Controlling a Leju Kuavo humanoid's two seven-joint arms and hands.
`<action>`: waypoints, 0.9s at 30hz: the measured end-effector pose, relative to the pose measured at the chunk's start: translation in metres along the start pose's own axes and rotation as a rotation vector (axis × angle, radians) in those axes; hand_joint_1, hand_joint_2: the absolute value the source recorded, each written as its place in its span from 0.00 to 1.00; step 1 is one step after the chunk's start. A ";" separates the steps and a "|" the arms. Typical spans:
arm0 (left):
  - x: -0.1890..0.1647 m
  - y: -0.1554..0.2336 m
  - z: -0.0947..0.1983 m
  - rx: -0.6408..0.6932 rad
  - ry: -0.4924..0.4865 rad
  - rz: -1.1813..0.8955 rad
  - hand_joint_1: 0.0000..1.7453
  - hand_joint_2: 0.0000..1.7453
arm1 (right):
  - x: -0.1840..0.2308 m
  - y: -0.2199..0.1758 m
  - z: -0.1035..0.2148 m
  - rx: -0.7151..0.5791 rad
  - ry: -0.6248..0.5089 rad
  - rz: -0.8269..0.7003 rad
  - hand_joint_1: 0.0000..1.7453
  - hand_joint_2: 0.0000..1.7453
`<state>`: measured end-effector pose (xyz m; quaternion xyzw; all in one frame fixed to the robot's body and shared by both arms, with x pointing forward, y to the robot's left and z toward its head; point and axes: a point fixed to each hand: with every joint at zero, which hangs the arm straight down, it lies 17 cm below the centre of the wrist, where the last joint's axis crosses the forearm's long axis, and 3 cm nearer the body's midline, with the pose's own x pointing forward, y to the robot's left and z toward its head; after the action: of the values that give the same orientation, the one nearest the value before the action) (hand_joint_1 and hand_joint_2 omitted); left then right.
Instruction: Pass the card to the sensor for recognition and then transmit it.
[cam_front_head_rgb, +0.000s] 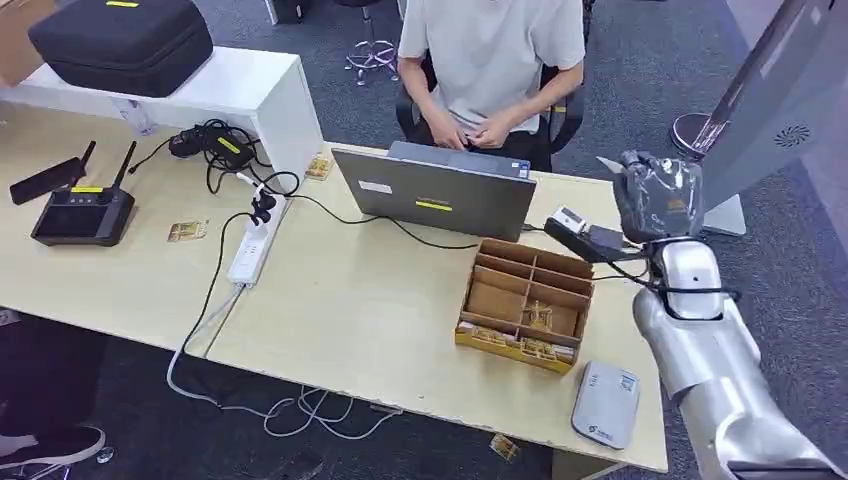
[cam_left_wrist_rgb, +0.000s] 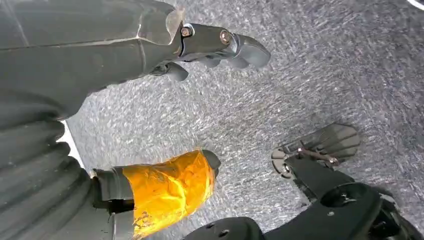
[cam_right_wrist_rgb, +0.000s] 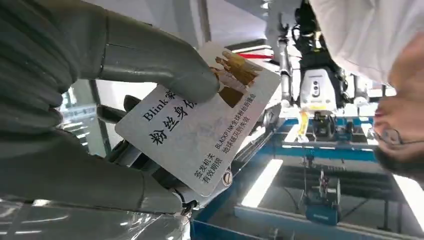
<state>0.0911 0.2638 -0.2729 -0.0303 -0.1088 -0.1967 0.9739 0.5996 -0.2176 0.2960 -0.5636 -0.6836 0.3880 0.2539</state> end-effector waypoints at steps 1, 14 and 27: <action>-0.003 -0.001 0.000 0.000 0.004 0.012 0.00 1.00 | -0.002 -0.002 0.012 -0.015 0.003 -0.013 1.00 1.00; -0.017 0.000 0.001 0.010 0.021 0.104 0.00 1.00 | -0.016 -0.023 0.155 -0.064 0.057 -0.093 1.00 1.00; -0.018 0.003 0.001 0.017 0.020 0.137 0.00 1.00 | 0.000 -0.004 0.209 0.023 0.046 -0.108 1.00 1.00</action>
<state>0.0761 0.2731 -0.2755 -0.0273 -0.0983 -0.1291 0.9864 0.4329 -0.2688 0.1802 -0.5318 -0.7024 0.3687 0.2965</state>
